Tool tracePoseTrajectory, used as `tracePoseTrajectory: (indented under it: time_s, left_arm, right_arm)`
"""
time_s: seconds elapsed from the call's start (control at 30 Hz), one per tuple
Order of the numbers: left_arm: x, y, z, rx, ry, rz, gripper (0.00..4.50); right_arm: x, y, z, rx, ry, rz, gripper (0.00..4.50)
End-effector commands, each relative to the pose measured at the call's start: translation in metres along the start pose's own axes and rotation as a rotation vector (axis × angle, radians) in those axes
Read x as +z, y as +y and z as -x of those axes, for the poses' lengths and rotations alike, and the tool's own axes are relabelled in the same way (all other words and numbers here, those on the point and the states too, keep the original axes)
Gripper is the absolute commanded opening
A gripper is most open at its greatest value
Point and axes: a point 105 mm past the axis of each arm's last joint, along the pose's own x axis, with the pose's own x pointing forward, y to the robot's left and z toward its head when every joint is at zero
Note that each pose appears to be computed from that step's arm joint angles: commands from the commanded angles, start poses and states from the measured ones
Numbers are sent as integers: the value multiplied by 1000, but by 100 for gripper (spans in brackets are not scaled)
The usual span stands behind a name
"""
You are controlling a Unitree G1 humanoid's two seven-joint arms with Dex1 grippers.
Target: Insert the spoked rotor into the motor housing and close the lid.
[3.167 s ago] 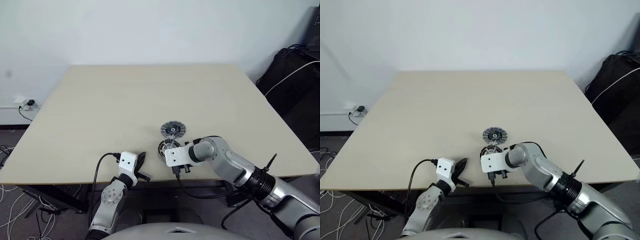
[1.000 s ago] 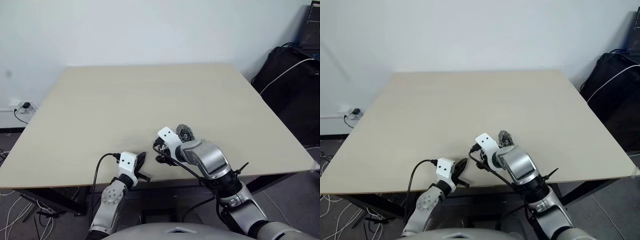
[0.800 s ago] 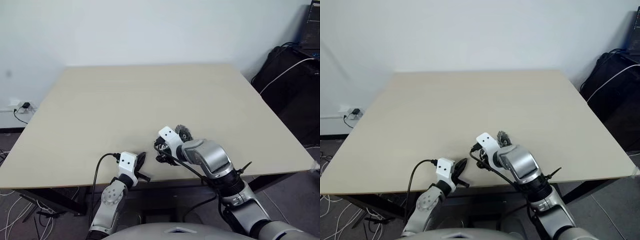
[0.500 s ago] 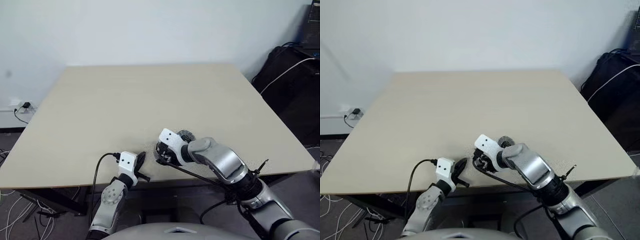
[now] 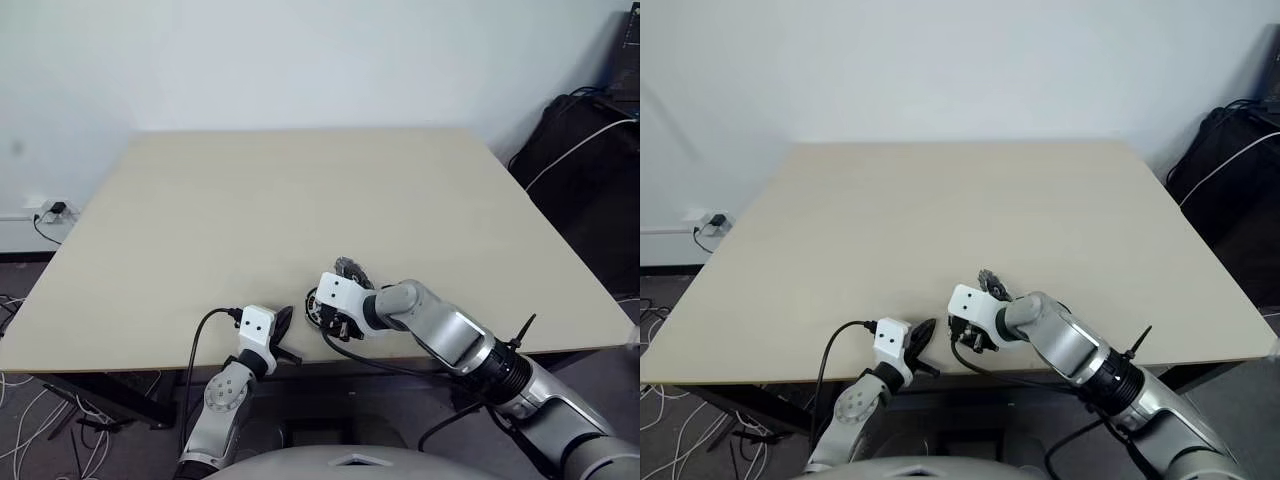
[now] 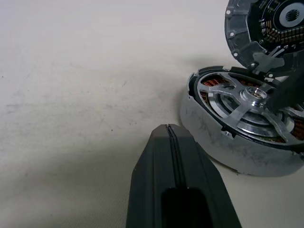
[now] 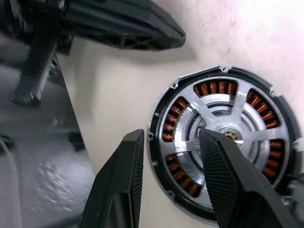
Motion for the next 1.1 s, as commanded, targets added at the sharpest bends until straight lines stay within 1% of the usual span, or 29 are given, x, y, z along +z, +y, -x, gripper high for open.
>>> tracePoseTrajectory:
  time_s: [0.03,0.2,0.37,0.87,0.97,1.1]
  left_arm:
    - [11,0,-2,-3,-49,-4,0]
    - [10,2,-2,2,-48,-2,0]
    - [11,1,-2,3,-51,2,0]
    - [11,2,-3,14,-55,7,0]
    - [12,2,-2,16,-56,7,0]
    - [12,2,-1,17,-57,7,0]
  right_arm:
    - [8,-5,10,-8,2,218,193]
    - [4,-1,17,49,31,331,193]
    - [-1,-4,19,57,74,400,193]
    - [-14,-10,10,56,155,457,193]
    - [-15,-12,9,51,158,451,133]
    - [-17,-14,8,32,164,432,9]
